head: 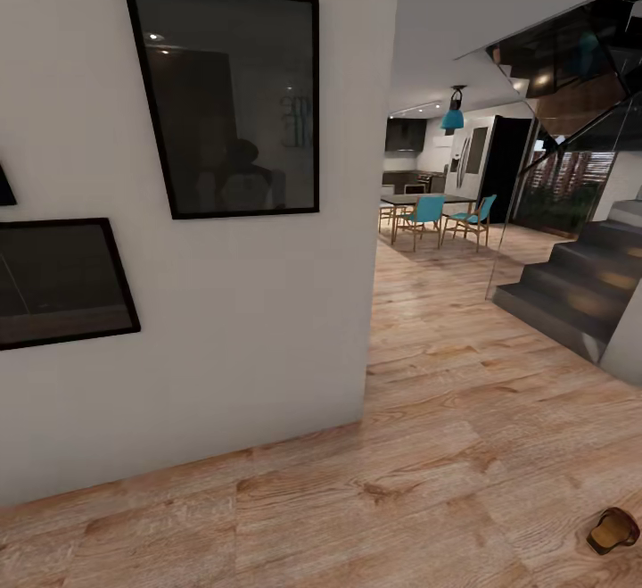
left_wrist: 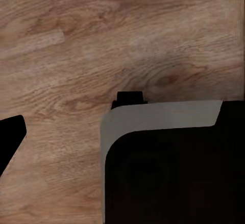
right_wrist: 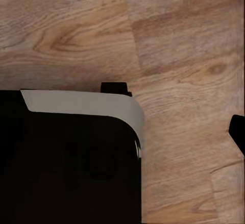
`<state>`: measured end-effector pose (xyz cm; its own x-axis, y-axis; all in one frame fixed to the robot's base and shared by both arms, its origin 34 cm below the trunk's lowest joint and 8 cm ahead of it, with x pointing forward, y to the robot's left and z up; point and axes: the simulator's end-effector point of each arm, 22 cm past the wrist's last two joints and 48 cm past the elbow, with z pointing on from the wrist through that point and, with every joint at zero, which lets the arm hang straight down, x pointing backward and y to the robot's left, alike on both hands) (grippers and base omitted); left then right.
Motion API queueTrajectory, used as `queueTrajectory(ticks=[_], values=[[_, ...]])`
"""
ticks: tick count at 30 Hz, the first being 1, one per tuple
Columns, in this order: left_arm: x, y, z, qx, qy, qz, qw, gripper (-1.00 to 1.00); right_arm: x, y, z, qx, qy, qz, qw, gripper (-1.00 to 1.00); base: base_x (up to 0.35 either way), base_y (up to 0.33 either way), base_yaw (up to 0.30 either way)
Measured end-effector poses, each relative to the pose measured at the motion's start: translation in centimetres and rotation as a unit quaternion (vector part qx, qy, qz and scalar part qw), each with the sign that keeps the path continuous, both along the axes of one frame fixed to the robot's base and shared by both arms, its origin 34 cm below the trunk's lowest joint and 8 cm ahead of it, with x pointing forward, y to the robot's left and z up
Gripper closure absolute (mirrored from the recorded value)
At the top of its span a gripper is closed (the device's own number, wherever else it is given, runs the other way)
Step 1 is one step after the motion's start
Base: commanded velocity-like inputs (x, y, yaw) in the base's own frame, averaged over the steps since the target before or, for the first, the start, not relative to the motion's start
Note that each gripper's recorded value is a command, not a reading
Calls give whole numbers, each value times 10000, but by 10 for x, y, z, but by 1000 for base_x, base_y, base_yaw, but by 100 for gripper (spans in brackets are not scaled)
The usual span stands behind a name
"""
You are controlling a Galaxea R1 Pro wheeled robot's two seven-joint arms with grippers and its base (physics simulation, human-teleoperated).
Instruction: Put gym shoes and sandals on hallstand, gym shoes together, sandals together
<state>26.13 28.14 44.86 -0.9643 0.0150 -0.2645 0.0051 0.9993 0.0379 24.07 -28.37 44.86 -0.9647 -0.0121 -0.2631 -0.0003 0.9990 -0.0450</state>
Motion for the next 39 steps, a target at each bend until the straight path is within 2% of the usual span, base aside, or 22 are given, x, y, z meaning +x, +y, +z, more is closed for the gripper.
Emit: queueTrajectory(ticks=[1, 2, 3, 4, 5, 11, 17, 24, 27, 29, 31, 35, 39], values=[[65, -2, 17, -12, -884, -28, 9961, -100, 43, 0, 13, -2, -703, 26, 9975, -100, 0, 0, 0], [155, -2, 44, -14, -1508, -30, 9886, -100, 111, 1, 40, -3, -1512, 58, 9885, -100, 0, 0, 0], [220, -3, 70, -27, -1959, -38, 9806, -100, 190, 3, 88, -6, -2542, 102, 9671, -100, 0, 0, 0], [225, -3, 73, -34, -2000, -42, 9798, -100, 196, 3, 94, -6, -2675, 106, 9635, -100, 0, 0, 0], [188, -2, 57, -38, -1755, -43, 9845, -100, 200, 3, 98, -7, -2809, 119, 9597, -100, 0, 0, 0], [183, 7, 55, 6, -1736, -23, 9848, -100, 207, 2, 107, -14, -3042, 158, 9525, -100, 0, 0, 0], [176, 10, 52, 19, -1684, -6, 9857, -100, 206, 2, 106, -16, -3038, 139, 9526, -100, 0, 0, -36], [174, 4, 51, -5, -1650, -63, 9863, -100, 198, 0, 99, -25, -2933, 129, 9559, -100, 0, 0, -258], [173, 6, 51, -7, -1651, -13, 9863, -100, 195, -15, 98, -117, -2898, 45, 9570, -100, 0, 0, -293], [174, 7, 51, -5, -1661, 21, 9861, -100, 193, -46, 100, -293, -2909, -297, 9558, -100, 0, 0, -294], [176, 9, 53, -9, -1729, 84, 9849, -100, 191, -65, 102, -390, -2925, -525, 9540, -100, 0, 0, -295], [184, 12, 59, -30, -1976, 252, 9800, -100, 190, -74, 102, -428, -2928, -633, 9531, -100, 0, 0, -295], [186, 11, 60, -42, -2032, 258, 9788, -100, 189, -73, 101, -421, -2923, -635, 9533, -100, 0, 0, -295]])
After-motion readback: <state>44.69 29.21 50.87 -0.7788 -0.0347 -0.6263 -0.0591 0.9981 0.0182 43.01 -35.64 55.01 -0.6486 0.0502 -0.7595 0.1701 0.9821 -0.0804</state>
